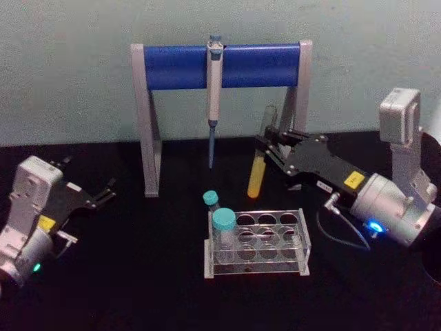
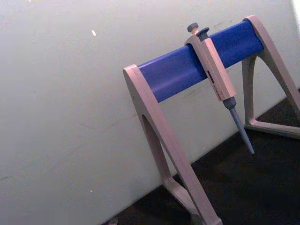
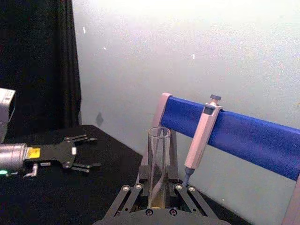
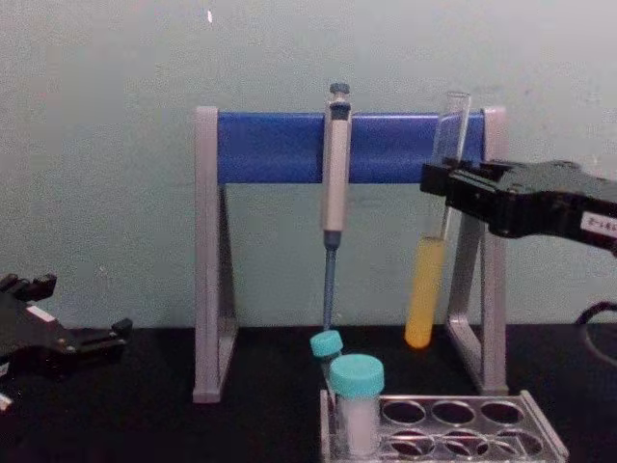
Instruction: Pick up the test tube from the test tube rack, shake it, then place it back into the test tube rack.
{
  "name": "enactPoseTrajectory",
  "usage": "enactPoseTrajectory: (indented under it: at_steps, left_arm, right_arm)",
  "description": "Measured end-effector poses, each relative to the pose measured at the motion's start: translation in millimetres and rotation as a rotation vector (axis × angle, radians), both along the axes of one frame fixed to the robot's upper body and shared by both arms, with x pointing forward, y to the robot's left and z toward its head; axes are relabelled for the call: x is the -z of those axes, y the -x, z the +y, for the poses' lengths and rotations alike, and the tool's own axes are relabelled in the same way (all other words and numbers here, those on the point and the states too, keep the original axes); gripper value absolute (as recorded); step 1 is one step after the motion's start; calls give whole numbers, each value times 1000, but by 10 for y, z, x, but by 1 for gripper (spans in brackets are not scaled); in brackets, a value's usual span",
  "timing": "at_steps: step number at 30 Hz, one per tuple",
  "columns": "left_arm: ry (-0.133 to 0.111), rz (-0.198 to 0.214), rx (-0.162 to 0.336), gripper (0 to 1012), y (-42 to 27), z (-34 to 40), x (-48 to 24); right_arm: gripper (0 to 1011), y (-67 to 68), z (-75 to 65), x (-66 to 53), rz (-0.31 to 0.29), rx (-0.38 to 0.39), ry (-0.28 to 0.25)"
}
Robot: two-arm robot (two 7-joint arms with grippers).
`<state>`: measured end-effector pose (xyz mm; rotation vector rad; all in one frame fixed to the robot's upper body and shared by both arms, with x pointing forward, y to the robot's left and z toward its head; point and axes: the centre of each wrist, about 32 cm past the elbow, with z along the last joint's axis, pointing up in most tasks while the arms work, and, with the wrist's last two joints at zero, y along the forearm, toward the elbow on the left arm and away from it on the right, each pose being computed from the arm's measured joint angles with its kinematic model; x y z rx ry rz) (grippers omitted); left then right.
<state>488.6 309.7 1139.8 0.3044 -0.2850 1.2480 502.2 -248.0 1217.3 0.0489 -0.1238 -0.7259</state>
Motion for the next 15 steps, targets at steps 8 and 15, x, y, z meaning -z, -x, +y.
enactPoseTrajectory:
  at_steps: [8,15]
  left_arm:
    - [0,0,0,1001,0,0,0]
    - [0,0,0,1001,0,0,0]
  right_arm:
    - [229,-80,19,-13,8,14,2]
    - [229,-92,-1,-9,12,31,3]
